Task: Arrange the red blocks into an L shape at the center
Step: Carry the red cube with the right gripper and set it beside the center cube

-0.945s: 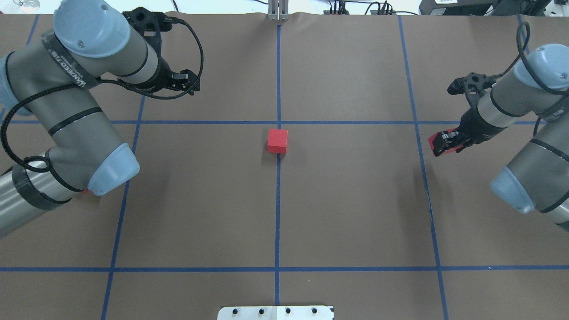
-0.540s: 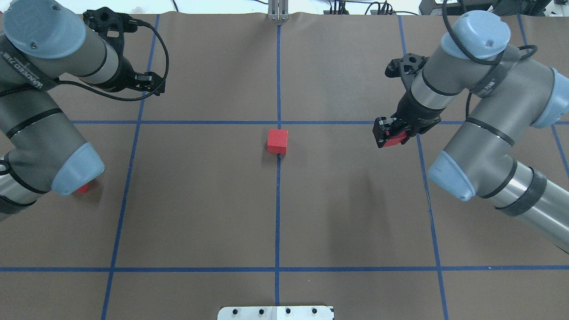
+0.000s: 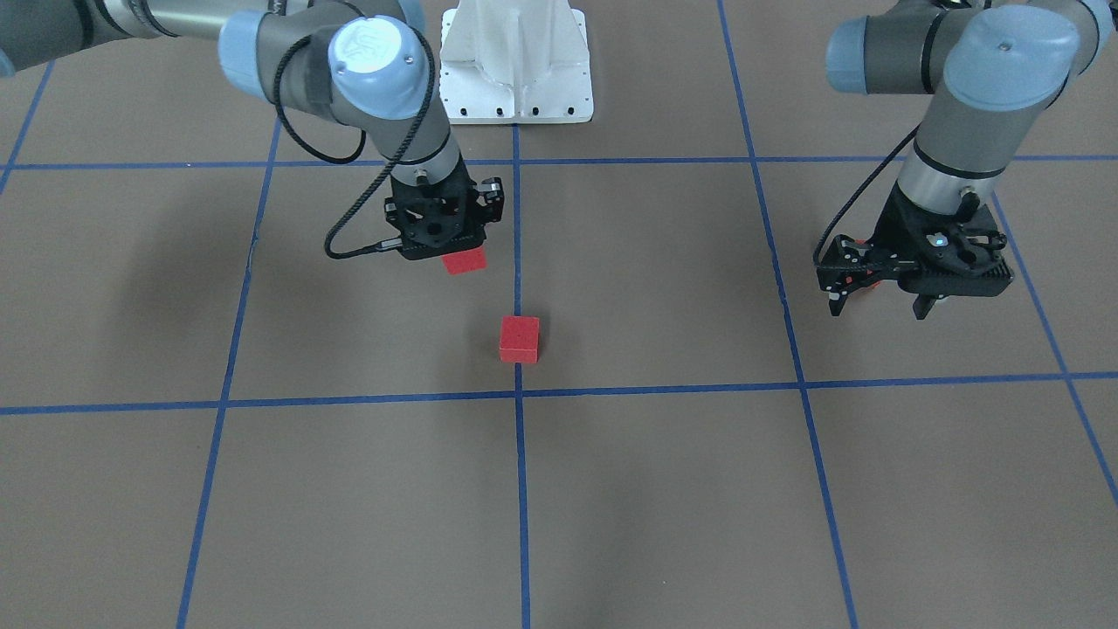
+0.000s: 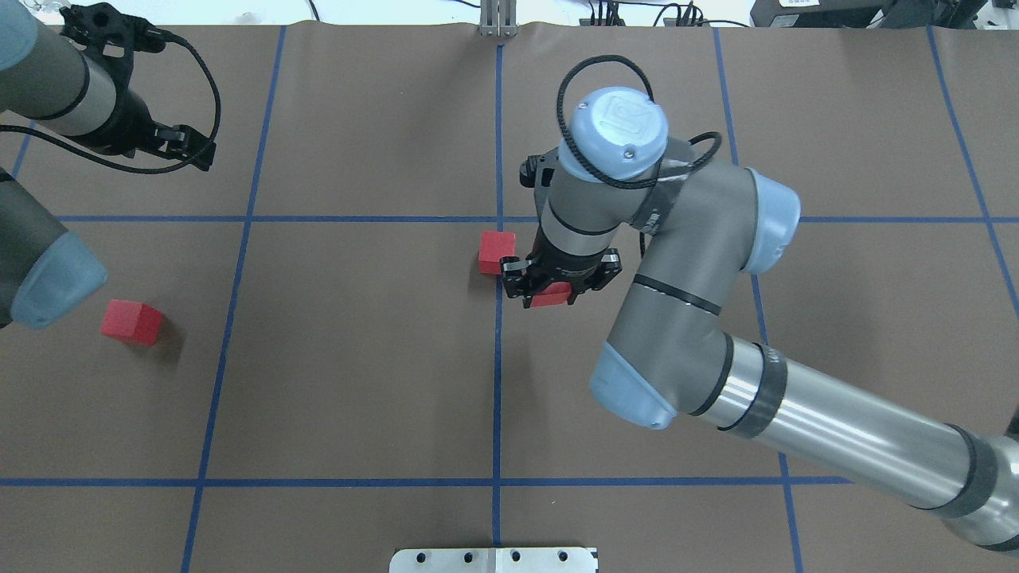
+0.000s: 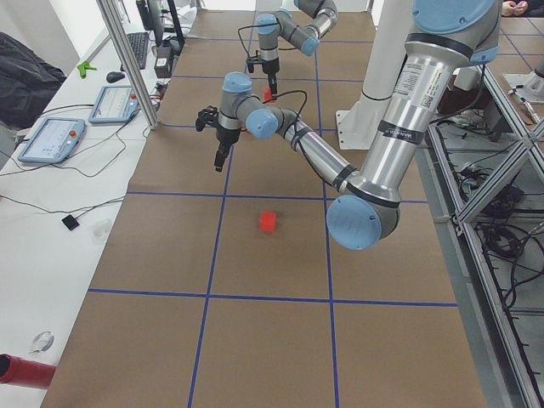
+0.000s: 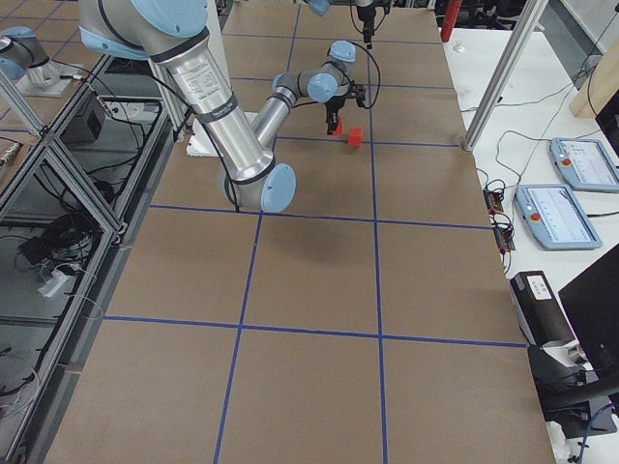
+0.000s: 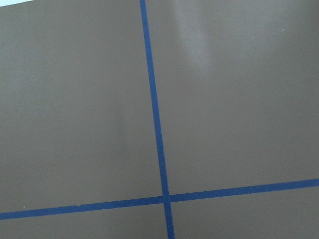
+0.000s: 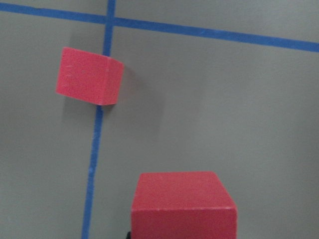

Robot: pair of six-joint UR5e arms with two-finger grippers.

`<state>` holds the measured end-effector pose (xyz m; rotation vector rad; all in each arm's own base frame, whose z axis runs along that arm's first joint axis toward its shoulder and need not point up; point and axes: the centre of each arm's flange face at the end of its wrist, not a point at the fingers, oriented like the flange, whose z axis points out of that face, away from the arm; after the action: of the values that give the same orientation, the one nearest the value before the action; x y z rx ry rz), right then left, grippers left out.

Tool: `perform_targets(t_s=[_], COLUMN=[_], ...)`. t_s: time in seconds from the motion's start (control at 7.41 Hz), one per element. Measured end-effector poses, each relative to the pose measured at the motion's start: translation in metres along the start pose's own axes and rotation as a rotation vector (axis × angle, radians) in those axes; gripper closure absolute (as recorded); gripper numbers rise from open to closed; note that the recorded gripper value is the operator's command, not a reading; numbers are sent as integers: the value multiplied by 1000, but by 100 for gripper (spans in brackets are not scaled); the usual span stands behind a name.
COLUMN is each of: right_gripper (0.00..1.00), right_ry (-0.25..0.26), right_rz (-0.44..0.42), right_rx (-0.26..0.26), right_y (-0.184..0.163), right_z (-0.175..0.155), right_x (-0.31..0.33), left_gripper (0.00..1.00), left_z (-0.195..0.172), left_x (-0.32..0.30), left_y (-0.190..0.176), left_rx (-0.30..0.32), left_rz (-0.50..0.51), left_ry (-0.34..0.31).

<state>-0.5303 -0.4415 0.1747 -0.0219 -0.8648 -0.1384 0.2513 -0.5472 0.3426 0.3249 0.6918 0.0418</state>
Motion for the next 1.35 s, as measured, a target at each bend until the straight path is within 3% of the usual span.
perform_targets(t_s=[0.54,0.95,1.35], right_gripper=[100,100,100], right_ry=[9,29,54], right_rz=[98,167,181], right_rx=[-1,16,38], right_y=[-28,-36,-41], right_z=[59,72,79], right_x=[-62,-58,-54], left_gripper=[0,0,0], left_z=[5,4,4], left_x=[-19,-19,-19], left_y=[6,6,6], left_rx=[2,3,3], left_rz=[12,13,13], left_ry=[-1,-1,-1])
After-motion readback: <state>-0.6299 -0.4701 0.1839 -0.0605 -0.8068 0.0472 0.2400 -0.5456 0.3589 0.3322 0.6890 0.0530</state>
